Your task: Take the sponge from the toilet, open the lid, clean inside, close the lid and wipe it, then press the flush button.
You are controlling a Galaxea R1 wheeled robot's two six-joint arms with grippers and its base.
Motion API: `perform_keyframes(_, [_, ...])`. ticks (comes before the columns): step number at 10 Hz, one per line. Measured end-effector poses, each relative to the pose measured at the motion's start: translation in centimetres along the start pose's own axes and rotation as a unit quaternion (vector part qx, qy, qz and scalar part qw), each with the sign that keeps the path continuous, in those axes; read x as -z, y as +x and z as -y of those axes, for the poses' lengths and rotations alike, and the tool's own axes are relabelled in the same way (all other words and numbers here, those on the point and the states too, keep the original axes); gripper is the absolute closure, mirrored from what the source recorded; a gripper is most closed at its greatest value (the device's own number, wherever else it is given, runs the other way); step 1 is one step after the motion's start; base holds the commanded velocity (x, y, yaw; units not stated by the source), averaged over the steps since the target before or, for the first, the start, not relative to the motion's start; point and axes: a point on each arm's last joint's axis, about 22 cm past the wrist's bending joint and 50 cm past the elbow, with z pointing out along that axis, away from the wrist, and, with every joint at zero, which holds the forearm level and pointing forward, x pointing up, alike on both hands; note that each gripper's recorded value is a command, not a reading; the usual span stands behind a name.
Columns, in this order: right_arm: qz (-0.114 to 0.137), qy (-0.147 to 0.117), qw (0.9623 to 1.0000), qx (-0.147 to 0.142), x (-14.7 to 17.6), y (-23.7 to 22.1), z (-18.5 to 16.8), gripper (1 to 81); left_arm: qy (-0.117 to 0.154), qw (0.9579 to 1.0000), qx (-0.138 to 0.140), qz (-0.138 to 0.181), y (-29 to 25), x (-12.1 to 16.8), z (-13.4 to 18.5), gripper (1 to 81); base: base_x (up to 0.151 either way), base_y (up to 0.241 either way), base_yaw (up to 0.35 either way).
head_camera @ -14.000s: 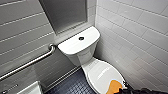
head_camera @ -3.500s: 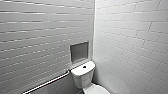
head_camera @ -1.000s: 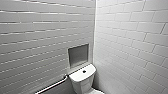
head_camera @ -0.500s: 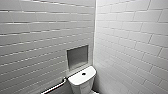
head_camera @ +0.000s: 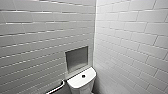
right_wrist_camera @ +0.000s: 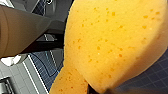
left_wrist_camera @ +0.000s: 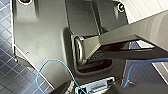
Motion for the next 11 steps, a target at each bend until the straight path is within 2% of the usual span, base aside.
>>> perform_keyframes(8, [-0.003, -0.006, 1.0, -0.001, 0.1, 0.6, -0.6, 81.1, 0.001, 1.0, -0.002, -0.003, 0.7, 0.0, 0.1, 1.0, 0.0, 0.0, 0.0])
perform_keyframes(11, [0.012, -0.007, 0.9999, -0.01, 0.2, 0.1, -1.0, 81.1, -0.002, 1.0, 0.003, 0.006, 1.2, 0.9, 1.3, 1.0, 0.0, 0.0, 0.0])
